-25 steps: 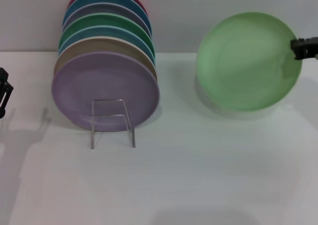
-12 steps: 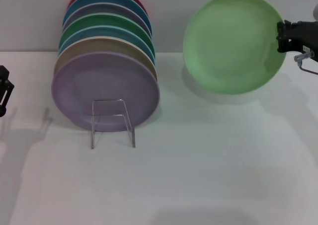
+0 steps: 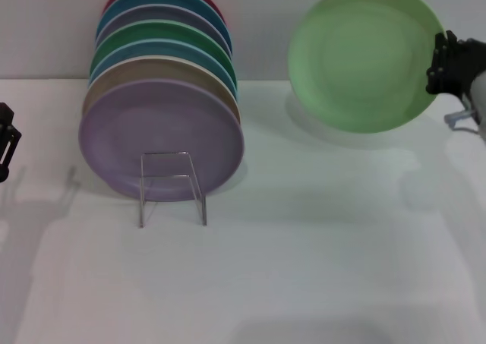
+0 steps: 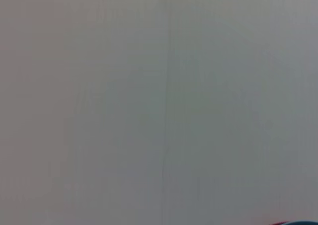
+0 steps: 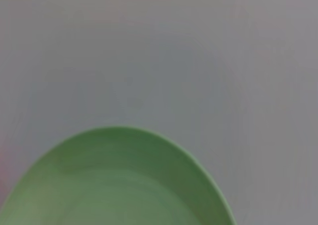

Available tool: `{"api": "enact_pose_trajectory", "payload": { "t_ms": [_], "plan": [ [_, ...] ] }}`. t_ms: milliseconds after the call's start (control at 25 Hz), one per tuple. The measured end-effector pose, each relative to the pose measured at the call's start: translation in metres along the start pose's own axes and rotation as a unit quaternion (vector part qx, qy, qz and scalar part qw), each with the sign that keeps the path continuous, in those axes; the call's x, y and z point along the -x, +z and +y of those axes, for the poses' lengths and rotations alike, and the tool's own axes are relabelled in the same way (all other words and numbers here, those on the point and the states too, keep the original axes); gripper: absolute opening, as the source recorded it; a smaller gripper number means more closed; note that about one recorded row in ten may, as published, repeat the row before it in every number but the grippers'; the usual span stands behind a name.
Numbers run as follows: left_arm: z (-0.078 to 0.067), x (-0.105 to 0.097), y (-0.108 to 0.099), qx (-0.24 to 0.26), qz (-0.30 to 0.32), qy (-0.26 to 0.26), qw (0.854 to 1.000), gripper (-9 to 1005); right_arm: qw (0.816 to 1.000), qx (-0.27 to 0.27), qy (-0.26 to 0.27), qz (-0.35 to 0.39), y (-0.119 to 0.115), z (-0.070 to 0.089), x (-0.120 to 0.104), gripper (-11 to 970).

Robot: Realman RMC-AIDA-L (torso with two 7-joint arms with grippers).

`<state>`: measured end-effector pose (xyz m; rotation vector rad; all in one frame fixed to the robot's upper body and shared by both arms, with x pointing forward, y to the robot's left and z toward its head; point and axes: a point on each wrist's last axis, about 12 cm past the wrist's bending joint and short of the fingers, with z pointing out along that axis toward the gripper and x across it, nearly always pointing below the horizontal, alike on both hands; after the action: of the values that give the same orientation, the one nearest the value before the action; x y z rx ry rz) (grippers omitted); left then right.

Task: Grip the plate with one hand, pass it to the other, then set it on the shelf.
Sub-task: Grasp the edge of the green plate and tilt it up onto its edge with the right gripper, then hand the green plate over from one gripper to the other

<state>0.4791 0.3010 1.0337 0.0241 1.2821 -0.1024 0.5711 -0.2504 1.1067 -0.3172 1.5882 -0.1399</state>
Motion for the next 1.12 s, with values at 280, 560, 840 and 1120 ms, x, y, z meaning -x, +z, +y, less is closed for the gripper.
{"api": "enact_pose_trajectory", "payload": {
  "t_ms": [280, 560, 840, 1120],
  "plan": [
    [-0.007, 0.003, -0.014, -0.003, -0.015, -0.019, 1.0, 831, 0.995, -0.017, 0.009, -0.098, -0.021, 0.019, -0.023, 20],
    [-0.023, 0.01, -0.038, -0.067, -0.04, -0.054, 0.996, 831, 0.985, -0.009, 0.062, -0.162, -0.06, 0.025, -0.042, 20],
    [-0.039, 0.011, -0.048, -0.125, -0.038, -0.061, 0.99, 831, 0.981, 0.015, 0.087, -0.172, -0.094, 0.048, -0.051, 20],
    [-0.062, 0.007, -0.05, -0.185, -0.029, -0.034, 0.982, 831, 0.981, 0.025, 0.099, -0.167, -0.124, 0.069, -0.058, 20]
  ]
}}
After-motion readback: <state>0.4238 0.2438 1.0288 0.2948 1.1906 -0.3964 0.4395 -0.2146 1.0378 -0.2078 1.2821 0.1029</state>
